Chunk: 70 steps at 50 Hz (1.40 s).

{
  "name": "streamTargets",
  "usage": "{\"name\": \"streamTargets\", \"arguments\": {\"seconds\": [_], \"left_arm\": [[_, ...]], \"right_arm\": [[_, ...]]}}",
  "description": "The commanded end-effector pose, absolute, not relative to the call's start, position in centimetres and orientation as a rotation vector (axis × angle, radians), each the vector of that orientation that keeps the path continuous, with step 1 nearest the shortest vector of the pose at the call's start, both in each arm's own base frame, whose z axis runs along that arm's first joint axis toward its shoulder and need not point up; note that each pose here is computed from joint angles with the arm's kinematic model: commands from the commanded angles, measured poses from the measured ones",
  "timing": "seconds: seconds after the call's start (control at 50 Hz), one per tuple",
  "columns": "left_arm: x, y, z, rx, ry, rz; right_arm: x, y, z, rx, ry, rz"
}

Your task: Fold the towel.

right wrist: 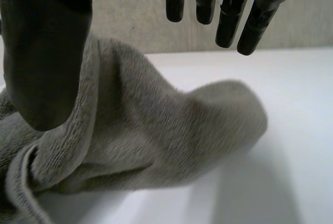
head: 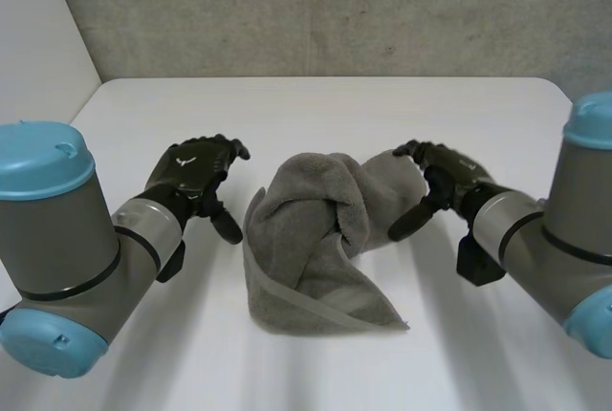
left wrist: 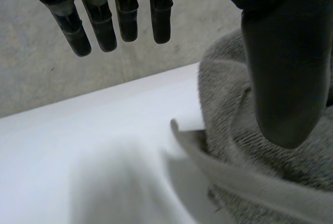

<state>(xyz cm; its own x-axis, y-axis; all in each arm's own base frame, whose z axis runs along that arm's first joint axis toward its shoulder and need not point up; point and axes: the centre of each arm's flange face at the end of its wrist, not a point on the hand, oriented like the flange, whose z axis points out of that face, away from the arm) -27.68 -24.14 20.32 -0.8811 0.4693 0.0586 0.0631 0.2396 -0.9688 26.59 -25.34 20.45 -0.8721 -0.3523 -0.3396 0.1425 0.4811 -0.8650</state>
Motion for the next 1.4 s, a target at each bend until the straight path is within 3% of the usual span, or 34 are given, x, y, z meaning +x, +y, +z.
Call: {"name": "streamTargets", "arguments": {"seconds": [0.02, 0.2, 0.5, 1.14, 1.4], "left_arm": [[-27.5, -25.1, 18.3, -0.469, -2.246, 1.629], [-28.2, -26.1, 16.0, -0.441, -2.291, 1.549], [-29.0, -26.5, 14.4, -0.267, -2.374, 1.312], [-29.6, -27.8, 17.6, -0.182, -2.313, 1.246], [-29.9, -29.2, 13.4, -0.166, -2.420, 1.218]], "right_arm": [[27.6, -24.5, 17.8, -0.084, 2.274, -1.249], [28.9, -23.2, 16.2, -0.091, 2.215, -1.236], [29.9, -23.9, 14.2, -0.027, 2.211, -1.175], [31.4, -26.0, 15.5, 0.100, 2.050, -1.234], [31.9, -27.0, 13.3, 0.100, 2.084, -1.215]]}}
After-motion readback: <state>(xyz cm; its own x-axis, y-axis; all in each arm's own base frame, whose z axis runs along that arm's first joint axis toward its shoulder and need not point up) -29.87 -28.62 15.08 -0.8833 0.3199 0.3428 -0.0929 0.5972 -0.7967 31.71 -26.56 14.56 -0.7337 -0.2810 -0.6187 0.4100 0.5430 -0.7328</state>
